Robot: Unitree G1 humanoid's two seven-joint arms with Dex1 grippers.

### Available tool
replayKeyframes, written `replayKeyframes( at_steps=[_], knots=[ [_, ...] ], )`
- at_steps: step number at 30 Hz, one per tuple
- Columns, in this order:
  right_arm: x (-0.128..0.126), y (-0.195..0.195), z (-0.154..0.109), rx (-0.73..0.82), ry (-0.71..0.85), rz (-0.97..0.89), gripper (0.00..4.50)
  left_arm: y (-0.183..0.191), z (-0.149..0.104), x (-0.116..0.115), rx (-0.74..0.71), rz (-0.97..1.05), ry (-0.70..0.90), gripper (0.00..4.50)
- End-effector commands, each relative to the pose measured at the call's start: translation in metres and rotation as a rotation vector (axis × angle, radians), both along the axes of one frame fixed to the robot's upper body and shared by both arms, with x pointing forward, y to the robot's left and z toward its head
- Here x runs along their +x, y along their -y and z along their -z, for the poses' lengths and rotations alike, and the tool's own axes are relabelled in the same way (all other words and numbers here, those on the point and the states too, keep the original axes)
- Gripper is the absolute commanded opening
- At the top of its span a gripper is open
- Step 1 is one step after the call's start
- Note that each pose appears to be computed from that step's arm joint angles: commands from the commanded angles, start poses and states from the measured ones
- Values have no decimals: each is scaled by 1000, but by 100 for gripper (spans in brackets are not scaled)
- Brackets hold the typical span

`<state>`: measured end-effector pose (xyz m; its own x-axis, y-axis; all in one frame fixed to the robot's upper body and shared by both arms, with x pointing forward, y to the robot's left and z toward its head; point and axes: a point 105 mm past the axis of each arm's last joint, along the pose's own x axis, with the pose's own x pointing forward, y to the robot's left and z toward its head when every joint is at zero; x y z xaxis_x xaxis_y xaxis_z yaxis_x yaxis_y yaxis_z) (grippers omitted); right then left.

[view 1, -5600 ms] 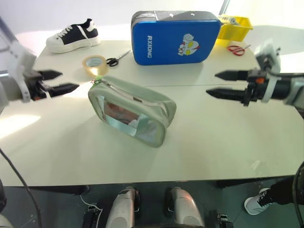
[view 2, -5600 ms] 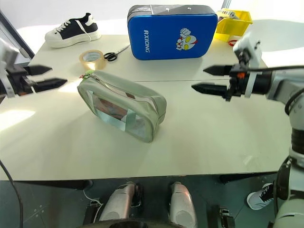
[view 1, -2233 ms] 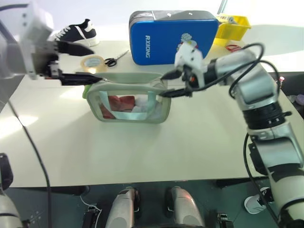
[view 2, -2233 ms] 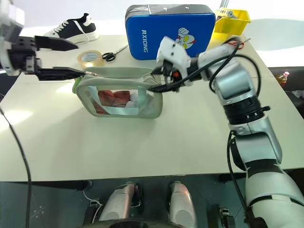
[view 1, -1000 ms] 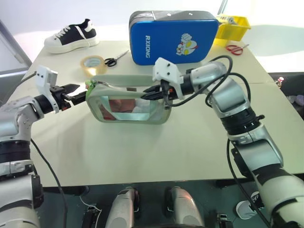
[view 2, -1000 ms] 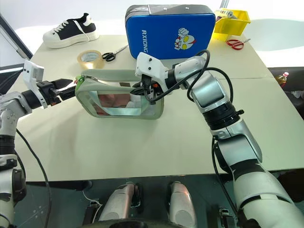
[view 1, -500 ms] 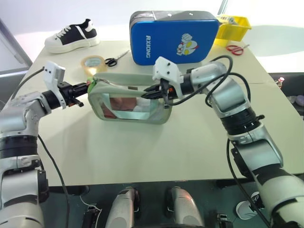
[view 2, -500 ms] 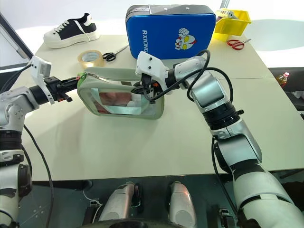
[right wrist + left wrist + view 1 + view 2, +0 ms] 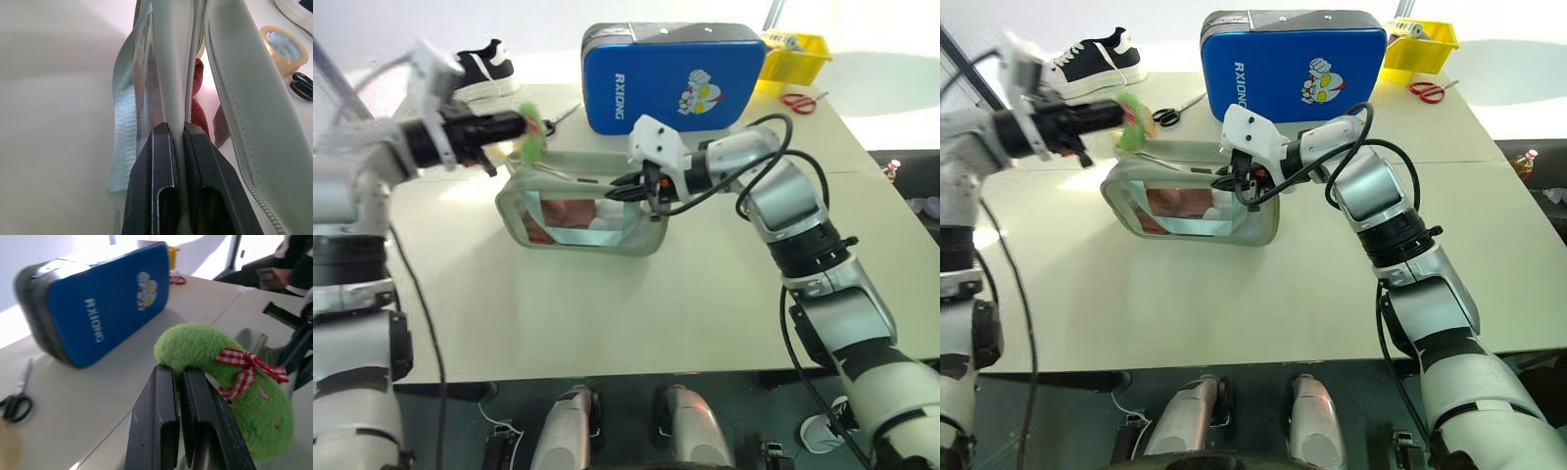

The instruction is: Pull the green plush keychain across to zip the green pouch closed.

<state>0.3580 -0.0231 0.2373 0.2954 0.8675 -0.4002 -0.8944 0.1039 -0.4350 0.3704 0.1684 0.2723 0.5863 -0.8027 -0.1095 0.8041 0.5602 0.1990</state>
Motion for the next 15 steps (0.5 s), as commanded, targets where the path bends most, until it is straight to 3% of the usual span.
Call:
replayKeyframes(
  at_steps=[1, 4, 11, 15],
  knots=[
    [-1, -2, -13, 19, 44, -1, 0, 4, 4, 0, 75, 7, 30, 6],
    [0, 1, -13, 21, 46, 12, 0, -4, -3, 2, 76, -16, 41, 90],
    [0, 3, -12, 23, 41, 17, 0, -29, -37, -2, 121, -69, 123, 427],
    [1, 2, -11, 25, 41, 14, 0, -45, -50, -13, 156, -90, 137, 427]
  ],
)
